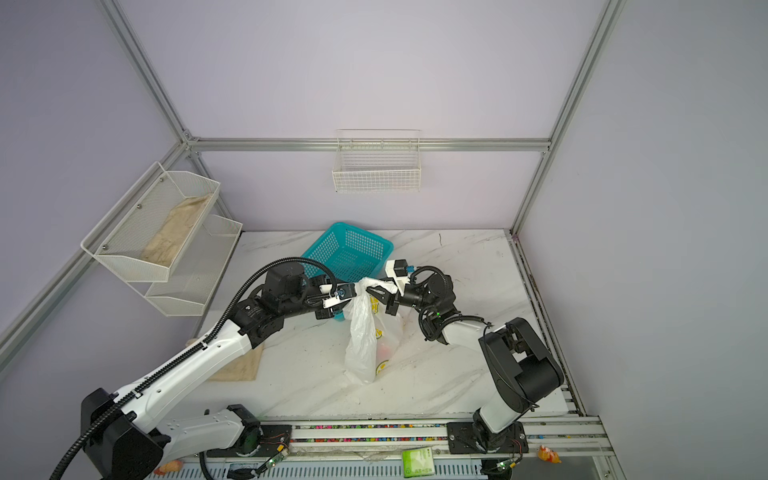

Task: Place the fake fruits into the plastic bag and tie a complex knot

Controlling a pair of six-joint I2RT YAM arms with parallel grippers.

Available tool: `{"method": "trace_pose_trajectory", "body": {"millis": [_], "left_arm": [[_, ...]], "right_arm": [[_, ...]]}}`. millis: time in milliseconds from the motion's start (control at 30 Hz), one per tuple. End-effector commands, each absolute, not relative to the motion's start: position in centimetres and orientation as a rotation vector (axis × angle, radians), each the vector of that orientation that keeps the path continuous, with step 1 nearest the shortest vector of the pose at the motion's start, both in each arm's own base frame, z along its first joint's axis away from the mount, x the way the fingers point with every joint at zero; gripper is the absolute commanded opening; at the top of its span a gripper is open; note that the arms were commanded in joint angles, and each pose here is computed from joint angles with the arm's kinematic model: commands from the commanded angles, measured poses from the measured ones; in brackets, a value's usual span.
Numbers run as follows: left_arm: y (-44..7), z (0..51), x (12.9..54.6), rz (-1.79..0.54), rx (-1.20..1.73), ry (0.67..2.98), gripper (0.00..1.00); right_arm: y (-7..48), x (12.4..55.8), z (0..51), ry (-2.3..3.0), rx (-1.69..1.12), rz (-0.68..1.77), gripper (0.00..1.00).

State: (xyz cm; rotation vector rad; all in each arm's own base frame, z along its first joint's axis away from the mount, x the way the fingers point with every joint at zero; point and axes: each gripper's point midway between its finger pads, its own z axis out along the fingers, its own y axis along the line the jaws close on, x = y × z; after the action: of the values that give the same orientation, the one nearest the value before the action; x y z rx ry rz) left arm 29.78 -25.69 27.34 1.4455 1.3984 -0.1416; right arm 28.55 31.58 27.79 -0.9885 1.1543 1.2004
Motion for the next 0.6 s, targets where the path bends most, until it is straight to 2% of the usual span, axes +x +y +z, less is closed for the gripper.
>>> {"method": "trace_pose_trajectory", "body": {"millis": [0, 200, 567], "left_arm": [[-26.6, 34.2, 30.3, -0.16, 1.337, 1.259, 0.31], [-26.6, 33.8, 30.2, -0.162, 1.355, 1.273, 0.22], [-26.9, 32.9, 30.5, -0.188, 1.376, 1.309, 0.11]], "right_arm": [[31.3, 28.2, 30.2, 1.073, -1.009, 1.163, 0.0], [31.4, 28.3, 30.2, 1.073, -1.006, 1.158, 0.0], [31.3, 28.4, 30.3, 1.074, -0.999, 1.154, 0.0]]}}
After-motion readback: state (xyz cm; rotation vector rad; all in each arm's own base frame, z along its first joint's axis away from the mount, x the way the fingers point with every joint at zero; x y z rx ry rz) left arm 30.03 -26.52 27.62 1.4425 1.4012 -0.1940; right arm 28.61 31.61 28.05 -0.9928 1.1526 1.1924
